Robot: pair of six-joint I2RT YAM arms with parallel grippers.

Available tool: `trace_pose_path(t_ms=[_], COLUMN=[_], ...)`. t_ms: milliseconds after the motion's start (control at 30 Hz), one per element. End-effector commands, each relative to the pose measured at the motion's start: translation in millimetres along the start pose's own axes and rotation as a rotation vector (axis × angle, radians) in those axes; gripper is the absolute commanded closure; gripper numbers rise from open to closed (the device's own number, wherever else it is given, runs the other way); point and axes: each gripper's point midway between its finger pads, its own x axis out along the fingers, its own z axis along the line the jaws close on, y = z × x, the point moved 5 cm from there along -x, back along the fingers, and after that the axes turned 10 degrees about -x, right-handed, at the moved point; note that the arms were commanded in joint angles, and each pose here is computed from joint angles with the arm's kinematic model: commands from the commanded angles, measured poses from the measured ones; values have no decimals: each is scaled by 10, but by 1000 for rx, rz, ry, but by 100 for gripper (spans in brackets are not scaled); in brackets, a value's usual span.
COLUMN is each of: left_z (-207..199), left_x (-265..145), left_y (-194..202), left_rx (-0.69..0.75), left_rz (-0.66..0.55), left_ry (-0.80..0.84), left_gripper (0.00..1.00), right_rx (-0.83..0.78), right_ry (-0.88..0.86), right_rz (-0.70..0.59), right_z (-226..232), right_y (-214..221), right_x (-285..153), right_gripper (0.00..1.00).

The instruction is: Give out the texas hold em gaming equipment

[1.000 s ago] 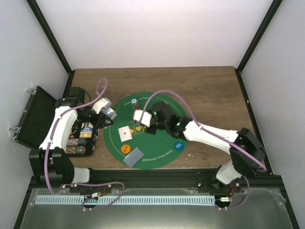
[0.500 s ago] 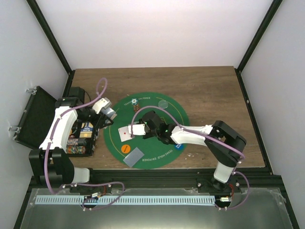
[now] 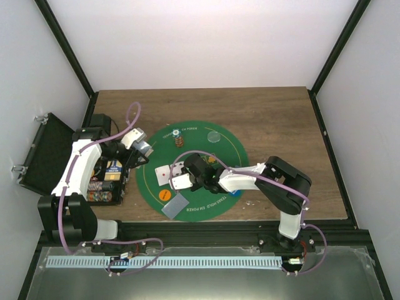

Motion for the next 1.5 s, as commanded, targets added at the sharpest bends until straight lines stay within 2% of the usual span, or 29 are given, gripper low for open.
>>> trace_pose_path(t_ms=[0,667,733,933,1067,1167,1233,1300,1367,1433,1467], left_z=[-37,-49,-47,-51,-61,-79,-99,-128,-172,-247,-294], left_x=[-12,-19,-18,-19,-29,-27,-28,-31,-28,-16,-1], left_y=[-8,0,-2,1,0,3,8,4,6,9,15], left_rx=[5,12,13,16,26,32,38,47,60,91,111], left_rz=[-22,-24,-24,-21,-26,-25,-23,-23,-10,14,30], left_ry=[24,23,23,27,26,37,52,67,82,99,106], left_gripper=[51,51,51,50,50,50,50,50,50,50,50], right_rx=[-41,-23,-24,49,179,368,513,667,834,1012,1061], right_ry=[-32,-87,-92,-52,52,172,211,230,211,121,107], right_rz=[-13,-19,-23,-53,-105,-189,-288,-407,-521,-662,-693], right_z=[36,75,89,-55,-368,-717,-889,-1046,-1164,-1255,-1312], right_y=[-43,-93,-118,-202,-284,-350,-381,-357,-246,-127,-36], right_x=[11,124,121,1,-257,-598,-856,-1137,-1344,-1514,-1559], right_gripper=[99,99,97,75,60,41,23,10,2,0,0])
